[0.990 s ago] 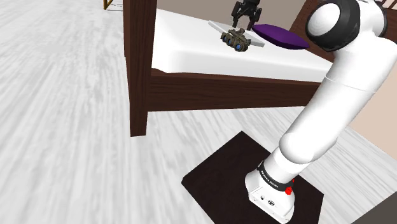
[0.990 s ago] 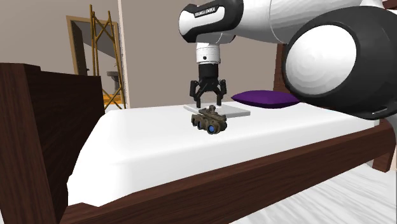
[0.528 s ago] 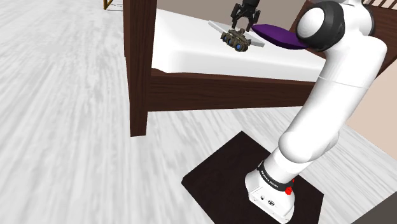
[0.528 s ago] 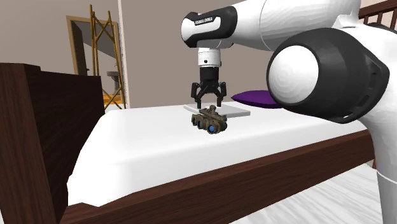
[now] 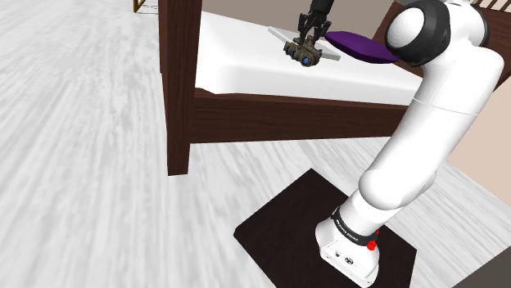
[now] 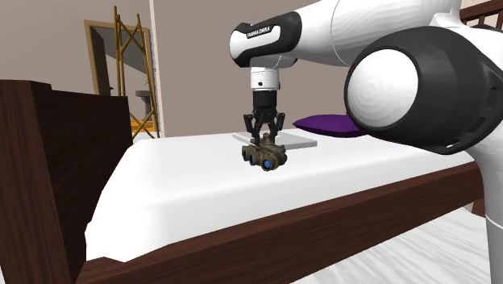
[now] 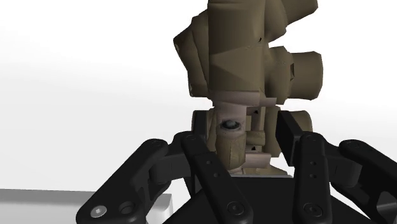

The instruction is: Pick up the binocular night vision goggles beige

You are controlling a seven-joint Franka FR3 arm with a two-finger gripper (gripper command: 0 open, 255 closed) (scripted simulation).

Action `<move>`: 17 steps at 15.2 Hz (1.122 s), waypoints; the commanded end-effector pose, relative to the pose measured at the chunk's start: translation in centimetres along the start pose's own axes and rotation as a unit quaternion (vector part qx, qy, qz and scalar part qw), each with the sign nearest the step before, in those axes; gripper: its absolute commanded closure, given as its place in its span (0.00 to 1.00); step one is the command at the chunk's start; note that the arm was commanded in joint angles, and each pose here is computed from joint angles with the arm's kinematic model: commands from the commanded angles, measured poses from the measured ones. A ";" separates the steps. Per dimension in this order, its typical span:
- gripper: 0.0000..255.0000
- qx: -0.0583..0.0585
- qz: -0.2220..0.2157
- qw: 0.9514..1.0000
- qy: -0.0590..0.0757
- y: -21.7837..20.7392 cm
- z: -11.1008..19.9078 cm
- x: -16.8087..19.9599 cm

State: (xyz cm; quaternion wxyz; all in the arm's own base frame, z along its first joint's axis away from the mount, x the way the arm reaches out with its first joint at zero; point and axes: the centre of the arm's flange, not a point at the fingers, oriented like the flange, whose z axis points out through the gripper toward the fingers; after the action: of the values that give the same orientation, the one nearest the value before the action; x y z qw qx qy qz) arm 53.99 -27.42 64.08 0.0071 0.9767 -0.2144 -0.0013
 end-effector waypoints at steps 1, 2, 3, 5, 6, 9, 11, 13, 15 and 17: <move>1.00 0.000 0.000 1.000 -0.002 0.0 0.2 0.1; 1.00 0.000 0.000 1.000 -0.002 0.0 0.2 0.1; 1.00 0.000 0.000 1.000 -0.002 0.0 0.2 0.1; 1.00 0.000 0.000 1.000 -0.002 0.0 0.2 0.1; 1.00 0.000 0.000 1.000 -0.002 0.0 0.2 0.1; 1.00 0.000 0.000 1.000 -0.002 0.0 -1.4 0.1; 1.00 0.000 0.000 1.000 -0.002 0.0 -2.4 0.1; 1.00 0.000 0.000 1.000 -0.002 0.0 -3.5 0.1; 1.00 0.000 0.000 1.000 -0.002 0.0 -4.5 0.1; 1.00 0.000 0.000 1.000 -0.002 0.1 -5.6 0.1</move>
State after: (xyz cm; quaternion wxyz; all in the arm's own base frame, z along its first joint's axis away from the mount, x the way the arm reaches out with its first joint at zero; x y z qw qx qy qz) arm 54.13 -27.37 69.06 0.0068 0.9766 -0.2147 -0.0034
